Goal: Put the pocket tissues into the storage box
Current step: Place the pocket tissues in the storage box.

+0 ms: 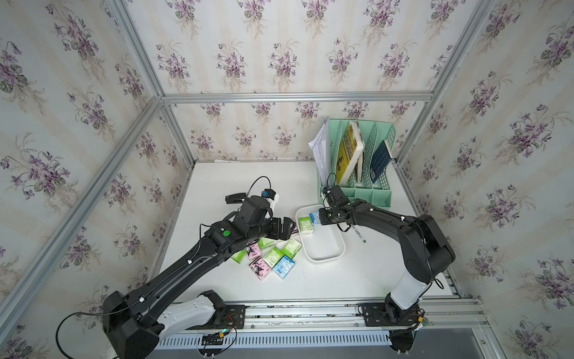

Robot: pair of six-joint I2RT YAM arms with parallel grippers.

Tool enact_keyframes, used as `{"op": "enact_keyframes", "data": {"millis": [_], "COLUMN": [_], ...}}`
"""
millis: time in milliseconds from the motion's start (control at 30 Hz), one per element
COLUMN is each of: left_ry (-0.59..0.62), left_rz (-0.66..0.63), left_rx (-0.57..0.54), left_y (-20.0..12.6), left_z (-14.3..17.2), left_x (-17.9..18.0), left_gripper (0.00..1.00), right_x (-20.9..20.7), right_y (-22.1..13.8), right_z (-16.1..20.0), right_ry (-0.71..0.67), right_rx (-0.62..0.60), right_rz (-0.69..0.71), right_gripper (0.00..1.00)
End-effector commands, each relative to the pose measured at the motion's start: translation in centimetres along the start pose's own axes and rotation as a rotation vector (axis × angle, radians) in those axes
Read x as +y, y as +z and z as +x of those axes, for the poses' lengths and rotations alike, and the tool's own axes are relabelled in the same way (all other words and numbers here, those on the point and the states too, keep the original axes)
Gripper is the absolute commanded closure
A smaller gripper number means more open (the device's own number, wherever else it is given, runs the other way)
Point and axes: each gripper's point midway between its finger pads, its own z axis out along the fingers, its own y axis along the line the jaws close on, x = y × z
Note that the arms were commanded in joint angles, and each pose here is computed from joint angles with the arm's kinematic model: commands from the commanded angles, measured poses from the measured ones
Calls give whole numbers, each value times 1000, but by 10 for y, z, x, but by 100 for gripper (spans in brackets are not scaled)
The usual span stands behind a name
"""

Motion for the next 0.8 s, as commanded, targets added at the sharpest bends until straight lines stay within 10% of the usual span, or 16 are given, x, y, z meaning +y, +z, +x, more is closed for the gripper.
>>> {"op": "enact_keyframes", "data": {"millis": [0, 333, 767], "left_ry": [24, 28, 38], "left_rz": [6, -4, -16], "left_rx": [-33, -29, -37], "left_y": [1, 3, 0], "left_z": [-8, -6, -4], "left_x": [-4, -1, 2], "left_gripper": [1, 1, 1], "right_x": [2, 10, 10], "right_y": [5, 18, 4], "right_z": [-5, -4, -15], "right_ry": [3, 6, -4], "right_rx": [-13, 7, -36], "right_rz": [-9, -46, -41], "right_gripper": [100, 96, 37]}}
